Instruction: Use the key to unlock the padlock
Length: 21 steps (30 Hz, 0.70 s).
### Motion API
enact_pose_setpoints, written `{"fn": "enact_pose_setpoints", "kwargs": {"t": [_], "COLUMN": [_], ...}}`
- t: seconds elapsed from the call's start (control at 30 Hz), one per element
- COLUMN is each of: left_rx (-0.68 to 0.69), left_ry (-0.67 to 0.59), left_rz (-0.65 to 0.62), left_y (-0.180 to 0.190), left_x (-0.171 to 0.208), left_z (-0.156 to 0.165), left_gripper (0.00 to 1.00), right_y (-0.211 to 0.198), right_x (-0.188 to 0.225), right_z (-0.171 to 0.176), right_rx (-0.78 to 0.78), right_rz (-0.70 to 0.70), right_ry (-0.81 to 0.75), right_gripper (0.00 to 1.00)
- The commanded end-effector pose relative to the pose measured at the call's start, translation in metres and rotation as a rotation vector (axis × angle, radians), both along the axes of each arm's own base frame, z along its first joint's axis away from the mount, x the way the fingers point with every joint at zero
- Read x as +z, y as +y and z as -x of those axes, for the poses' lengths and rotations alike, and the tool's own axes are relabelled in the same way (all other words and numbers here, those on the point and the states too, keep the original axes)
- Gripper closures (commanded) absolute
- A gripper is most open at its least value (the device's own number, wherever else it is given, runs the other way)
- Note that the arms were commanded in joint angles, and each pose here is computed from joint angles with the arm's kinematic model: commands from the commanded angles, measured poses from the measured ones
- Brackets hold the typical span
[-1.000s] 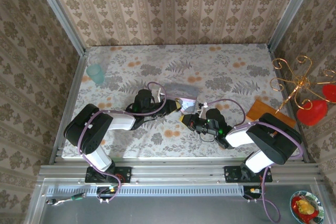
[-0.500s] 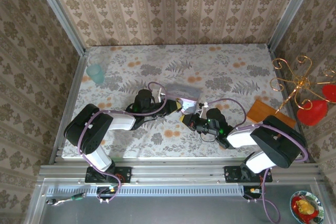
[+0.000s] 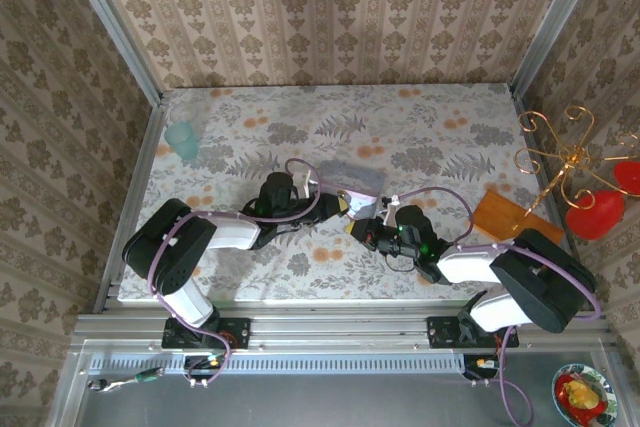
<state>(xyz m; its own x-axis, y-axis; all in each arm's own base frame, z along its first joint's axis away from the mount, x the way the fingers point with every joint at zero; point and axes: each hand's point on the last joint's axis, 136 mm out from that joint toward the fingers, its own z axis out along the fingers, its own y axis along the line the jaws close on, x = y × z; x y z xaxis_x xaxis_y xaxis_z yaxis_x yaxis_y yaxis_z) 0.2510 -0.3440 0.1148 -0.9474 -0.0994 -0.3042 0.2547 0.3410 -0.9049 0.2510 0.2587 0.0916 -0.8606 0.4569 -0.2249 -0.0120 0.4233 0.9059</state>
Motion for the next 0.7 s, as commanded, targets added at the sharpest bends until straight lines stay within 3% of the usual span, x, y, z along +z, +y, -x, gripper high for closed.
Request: {"fn": "enact_pose_setpoints", "kwargs": {"t": [0.0,0.37,0.67], "left_rx": [-0.114,-0.140,-0.168], "left_ry": [-0.029,-0.035,-0.042], "left_rz": [0.012,0.054,0.062], "left_y": [-0.011,-0.021,-0.023], "left_x": [0.008,0.023,0.035], "left_z": [0.024,0.029,0.042], "left_gripper": [1.00,1.00,1.00], "right_y": [0.009,0.017,-0.012], "right_x": [0.046,0.036,0.018], "right_z": [-0.017,-0.018,-0.028], "right_rx": [-0.003,0.016,-0.056], "right_rz": [-0.071,-0.042,0.013], "right_ry": [-0.144,-0.136,-0.114], "right_gripper": [1.00,1.00,1.00]}}
